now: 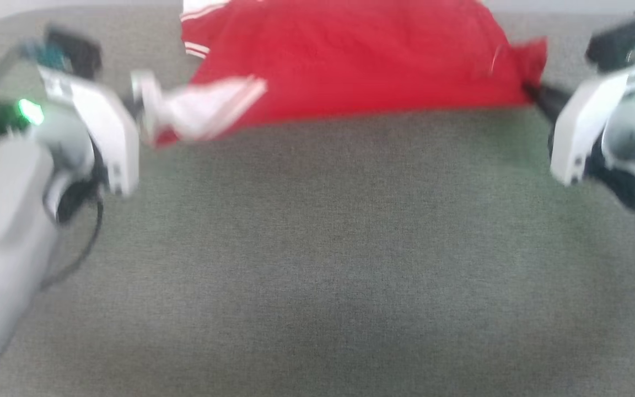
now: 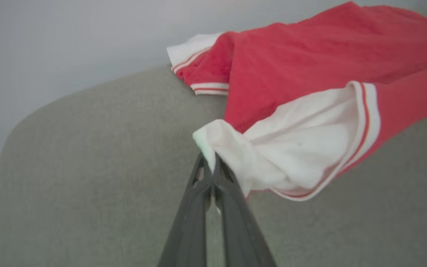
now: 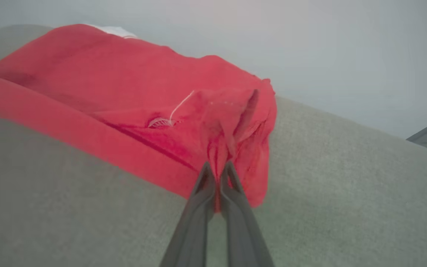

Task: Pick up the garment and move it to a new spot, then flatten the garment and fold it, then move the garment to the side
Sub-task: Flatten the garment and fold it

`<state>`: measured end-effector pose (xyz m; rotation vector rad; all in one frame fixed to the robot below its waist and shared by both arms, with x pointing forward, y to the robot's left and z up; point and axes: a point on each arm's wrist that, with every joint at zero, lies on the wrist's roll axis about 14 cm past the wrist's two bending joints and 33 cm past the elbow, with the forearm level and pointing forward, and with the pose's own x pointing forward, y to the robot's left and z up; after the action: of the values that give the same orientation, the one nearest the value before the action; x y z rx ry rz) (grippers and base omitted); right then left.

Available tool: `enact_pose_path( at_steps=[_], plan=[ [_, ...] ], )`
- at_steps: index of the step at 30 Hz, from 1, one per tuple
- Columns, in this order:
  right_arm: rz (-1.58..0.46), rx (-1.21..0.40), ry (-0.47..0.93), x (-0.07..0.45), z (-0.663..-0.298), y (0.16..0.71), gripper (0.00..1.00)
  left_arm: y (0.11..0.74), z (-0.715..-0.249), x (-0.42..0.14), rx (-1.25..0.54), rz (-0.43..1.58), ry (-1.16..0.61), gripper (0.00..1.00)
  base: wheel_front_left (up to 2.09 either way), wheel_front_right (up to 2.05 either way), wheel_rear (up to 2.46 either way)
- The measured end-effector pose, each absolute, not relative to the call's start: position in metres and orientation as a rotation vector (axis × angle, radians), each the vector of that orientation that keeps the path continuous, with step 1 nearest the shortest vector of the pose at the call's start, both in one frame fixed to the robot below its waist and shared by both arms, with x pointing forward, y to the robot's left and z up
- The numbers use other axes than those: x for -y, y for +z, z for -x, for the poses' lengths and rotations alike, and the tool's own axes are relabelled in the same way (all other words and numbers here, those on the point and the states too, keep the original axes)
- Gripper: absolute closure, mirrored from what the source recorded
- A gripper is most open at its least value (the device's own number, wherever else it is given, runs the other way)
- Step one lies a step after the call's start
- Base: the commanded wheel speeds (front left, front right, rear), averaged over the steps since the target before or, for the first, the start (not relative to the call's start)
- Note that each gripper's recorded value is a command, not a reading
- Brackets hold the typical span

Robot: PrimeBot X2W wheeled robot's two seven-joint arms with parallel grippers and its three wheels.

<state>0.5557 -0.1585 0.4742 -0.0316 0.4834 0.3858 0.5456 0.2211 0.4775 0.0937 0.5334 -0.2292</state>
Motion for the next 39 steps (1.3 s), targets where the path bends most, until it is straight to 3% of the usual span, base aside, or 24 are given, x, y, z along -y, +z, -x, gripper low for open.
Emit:
enact_pose_path(
  at_steps=[15,27,31,39],
  plan=[
    [-0.027,-0.772,0.471,0.173,-0.438,0.410,1.00,0.426,-0.401,-0.200,-0.824,-0.006,-0.270,1.00,0.00,0.00,0.00],
    [-0.079,-0.972,0.519,0.179,-0.363,0.386,1.00,0.396,-0.327,-0.187,-1.017,0.058,-0.273,1.00,0.00,0.00,0.00],
    [-0.104,-0.972,0.508,0.183,-0.357,0.388,1.00,0.401,-0.326,-0.189,-1.008,0.057,-0.255,1.00,0.00,0.00,0.00],
    [-0.091,-0.812,0.488,0.179,-0.398,0.420,1.00,0.453,-0.388,-0.214,-0.784,-0.098,-0.231,1.00,0.00,0.00,0.00]
  ],
)
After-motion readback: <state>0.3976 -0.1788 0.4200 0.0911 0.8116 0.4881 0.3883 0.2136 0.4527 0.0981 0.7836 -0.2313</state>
